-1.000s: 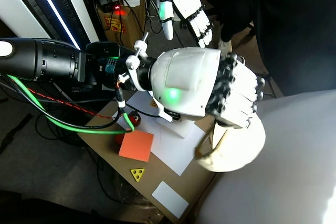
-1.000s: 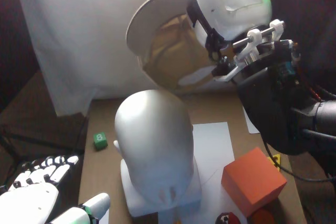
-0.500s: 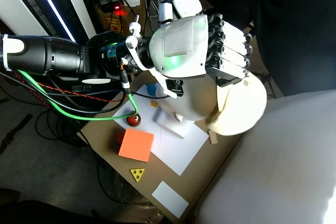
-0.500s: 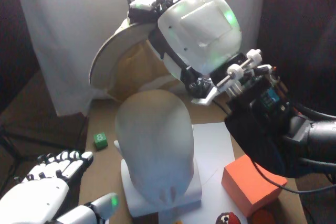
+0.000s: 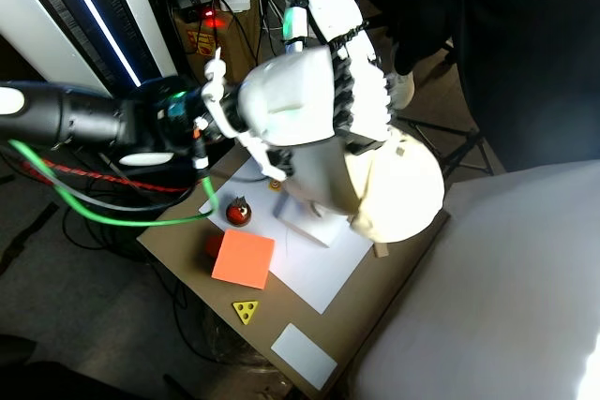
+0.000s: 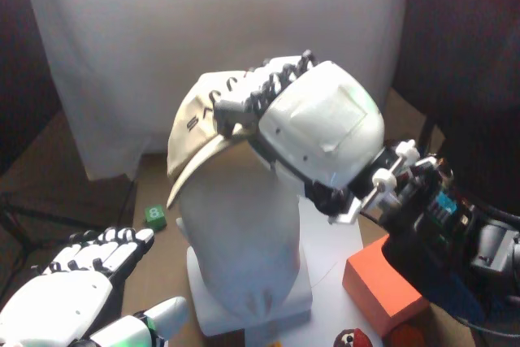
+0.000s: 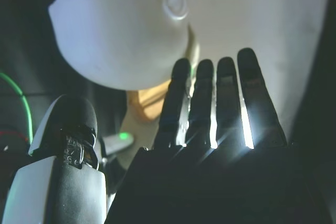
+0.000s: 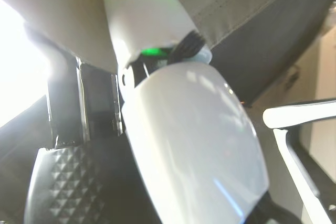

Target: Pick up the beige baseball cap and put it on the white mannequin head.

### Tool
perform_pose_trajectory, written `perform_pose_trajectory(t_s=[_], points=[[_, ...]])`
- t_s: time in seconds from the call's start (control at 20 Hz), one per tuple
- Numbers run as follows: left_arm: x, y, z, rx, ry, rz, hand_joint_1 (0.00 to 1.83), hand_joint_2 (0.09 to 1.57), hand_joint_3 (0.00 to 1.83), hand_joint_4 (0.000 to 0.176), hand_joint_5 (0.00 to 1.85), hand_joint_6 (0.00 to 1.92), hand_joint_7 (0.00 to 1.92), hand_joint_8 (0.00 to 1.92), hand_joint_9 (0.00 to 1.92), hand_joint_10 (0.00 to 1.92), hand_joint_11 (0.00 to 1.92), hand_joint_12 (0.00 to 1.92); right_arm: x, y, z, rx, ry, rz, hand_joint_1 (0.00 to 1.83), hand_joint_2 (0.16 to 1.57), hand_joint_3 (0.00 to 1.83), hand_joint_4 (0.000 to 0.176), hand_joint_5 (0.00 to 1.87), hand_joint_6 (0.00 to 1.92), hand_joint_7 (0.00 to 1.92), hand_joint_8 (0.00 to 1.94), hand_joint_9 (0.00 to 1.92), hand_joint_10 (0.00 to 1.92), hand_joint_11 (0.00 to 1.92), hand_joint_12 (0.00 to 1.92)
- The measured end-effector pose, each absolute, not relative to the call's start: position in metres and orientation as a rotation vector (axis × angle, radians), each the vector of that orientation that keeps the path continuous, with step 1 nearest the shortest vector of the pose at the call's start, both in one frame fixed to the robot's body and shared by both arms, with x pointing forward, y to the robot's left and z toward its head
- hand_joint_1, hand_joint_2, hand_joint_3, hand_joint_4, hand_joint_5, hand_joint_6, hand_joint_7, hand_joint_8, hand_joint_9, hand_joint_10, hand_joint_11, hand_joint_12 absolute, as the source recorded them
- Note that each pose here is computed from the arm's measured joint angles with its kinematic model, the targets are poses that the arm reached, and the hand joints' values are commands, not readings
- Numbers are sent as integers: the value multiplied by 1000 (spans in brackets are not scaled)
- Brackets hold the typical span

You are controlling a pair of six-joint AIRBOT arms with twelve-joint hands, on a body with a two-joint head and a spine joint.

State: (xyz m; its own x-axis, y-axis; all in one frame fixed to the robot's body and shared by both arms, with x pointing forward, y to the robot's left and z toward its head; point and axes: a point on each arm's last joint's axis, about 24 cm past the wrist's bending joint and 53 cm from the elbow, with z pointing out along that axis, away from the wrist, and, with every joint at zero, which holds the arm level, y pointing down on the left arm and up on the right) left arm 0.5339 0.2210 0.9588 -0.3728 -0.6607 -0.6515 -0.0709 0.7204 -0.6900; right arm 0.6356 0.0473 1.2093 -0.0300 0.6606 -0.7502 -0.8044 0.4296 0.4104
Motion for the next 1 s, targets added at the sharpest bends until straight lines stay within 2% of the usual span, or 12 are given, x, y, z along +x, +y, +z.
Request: perform_pose_trajectory(t_s=[0.2,0.35,0.45,0.5,0.75,1.0], points=[[539,222,950,-559,1864,-721,0,1161,0,0,99,5,84,2,52,3,0,341,615,60,1188,-249,1136,1200,1487,1098,0,0,946,795,948,894,949,1154,926,1541],[541,222,941,-562,1871,-713,0,1162,0,0,52,1,5,0,1,0,0,167,587,72,1179,-322,1134,1213,1488,1097,0,0,943,796,959,884,945,1158,930,1536],[546,229,937,-573,1869,-688,0,1161,0,0,50,2,0,0,0,0,0,156,579,69,1173,-336,1138,1193,1488,1096,0,0,942,803,962,878,947,1153,930,1534],[550,238,934,-589,1864,-659,0,1161,0,0,66,0,44,1,15,0,0,262,577,63,1168,-329,1147,1178,1488,1095,0,0,943,794,964,880,948,1151,930,1535],[556,252,931,-566,1861,-637,0,1155,0,0,82,3,64,2,47,7,0,340,589,33,1149,-211,1225,1121,1488,1095,0,0,940,785,957,891,965,1132,929,1540],[561,246,931,-555,1847,-668,0,1161,1,0,84,1,66,1,58,6,0,406,570,41,1128,-234,1302,1135,1488,1094,0,0,947,789,956,885,966,1131,928,1536]])
